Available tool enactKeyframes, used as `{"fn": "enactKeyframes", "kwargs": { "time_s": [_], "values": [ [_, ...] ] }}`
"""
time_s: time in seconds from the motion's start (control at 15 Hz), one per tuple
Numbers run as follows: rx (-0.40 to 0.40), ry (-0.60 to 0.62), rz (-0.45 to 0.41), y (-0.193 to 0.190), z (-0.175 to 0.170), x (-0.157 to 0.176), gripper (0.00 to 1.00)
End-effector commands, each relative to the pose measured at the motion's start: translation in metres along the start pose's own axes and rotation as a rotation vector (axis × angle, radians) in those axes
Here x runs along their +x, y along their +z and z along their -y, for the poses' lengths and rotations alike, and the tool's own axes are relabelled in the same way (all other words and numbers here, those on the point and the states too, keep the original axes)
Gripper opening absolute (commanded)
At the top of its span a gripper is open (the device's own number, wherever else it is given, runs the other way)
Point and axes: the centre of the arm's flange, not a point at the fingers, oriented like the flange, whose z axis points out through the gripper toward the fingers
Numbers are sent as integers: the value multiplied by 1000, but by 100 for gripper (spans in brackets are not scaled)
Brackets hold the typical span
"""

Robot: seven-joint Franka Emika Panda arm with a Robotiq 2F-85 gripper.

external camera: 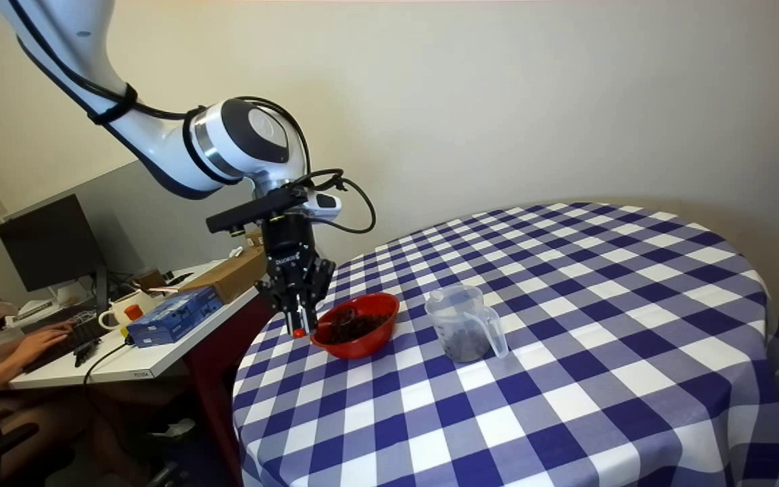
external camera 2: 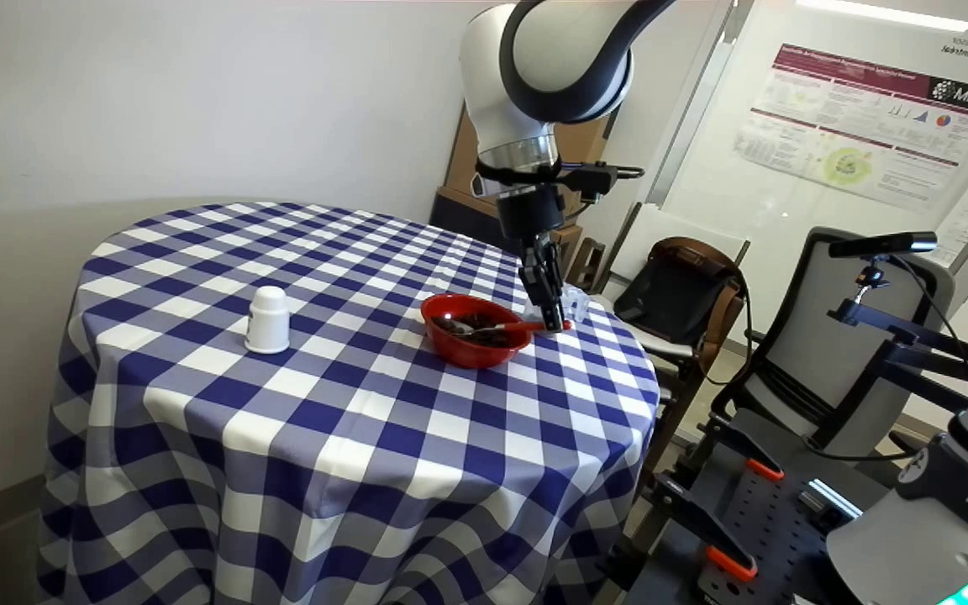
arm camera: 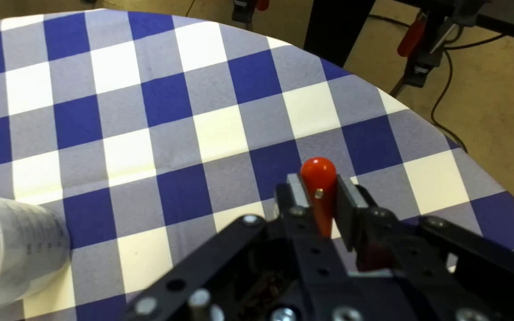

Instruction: Use the spoon to put the contents of the bowl into the cup

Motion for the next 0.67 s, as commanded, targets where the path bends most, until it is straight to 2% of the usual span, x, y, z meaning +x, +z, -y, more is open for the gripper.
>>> {"fn": "enactKeyframes", "kwargs": {
  "time_s": [0.0,0.6],
  "values": [
    [56,-6,-10,-17,-4,-13,9],
    [74,51,-65,-43,-31,-31,9]
  ]
}}
